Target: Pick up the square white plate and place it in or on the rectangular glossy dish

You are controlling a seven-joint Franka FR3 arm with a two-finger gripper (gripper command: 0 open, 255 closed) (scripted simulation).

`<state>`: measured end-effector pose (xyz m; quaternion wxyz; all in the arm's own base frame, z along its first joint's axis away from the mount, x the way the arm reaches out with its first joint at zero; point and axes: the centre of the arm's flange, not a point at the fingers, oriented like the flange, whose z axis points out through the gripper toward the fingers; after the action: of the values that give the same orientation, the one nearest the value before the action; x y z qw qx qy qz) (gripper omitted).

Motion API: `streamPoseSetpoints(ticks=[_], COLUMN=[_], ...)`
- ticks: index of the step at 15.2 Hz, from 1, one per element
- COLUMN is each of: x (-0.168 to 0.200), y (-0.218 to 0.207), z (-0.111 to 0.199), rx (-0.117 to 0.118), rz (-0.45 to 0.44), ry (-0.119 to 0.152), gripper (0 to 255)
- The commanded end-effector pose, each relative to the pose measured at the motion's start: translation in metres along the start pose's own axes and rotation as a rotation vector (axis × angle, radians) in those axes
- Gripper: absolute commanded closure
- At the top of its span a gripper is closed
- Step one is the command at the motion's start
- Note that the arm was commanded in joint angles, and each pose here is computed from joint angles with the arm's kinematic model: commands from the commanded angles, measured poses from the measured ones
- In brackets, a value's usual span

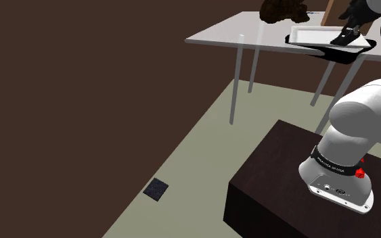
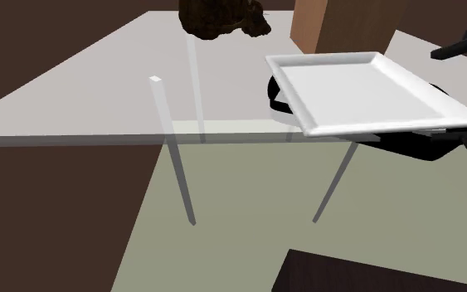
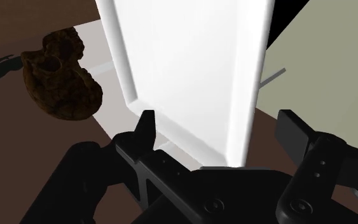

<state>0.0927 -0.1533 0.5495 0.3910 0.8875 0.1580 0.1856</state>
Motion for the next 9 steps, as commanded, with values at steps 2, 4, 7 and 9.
streamPoseSetpoints(ticks=[2,4,7,9], x=[0.000,0.000,0.000,0.000], y=[0.000,0.000,0.000,0.000], z=[-0.026,-0.050,-0.050,-0.050], rx=[0.000,0.000,0.000,0.000], rz=[0.000,0.000,0.000,0.000], ry=[0.000,0.000,0.000,0.000], gripper=[0,0,0,0])
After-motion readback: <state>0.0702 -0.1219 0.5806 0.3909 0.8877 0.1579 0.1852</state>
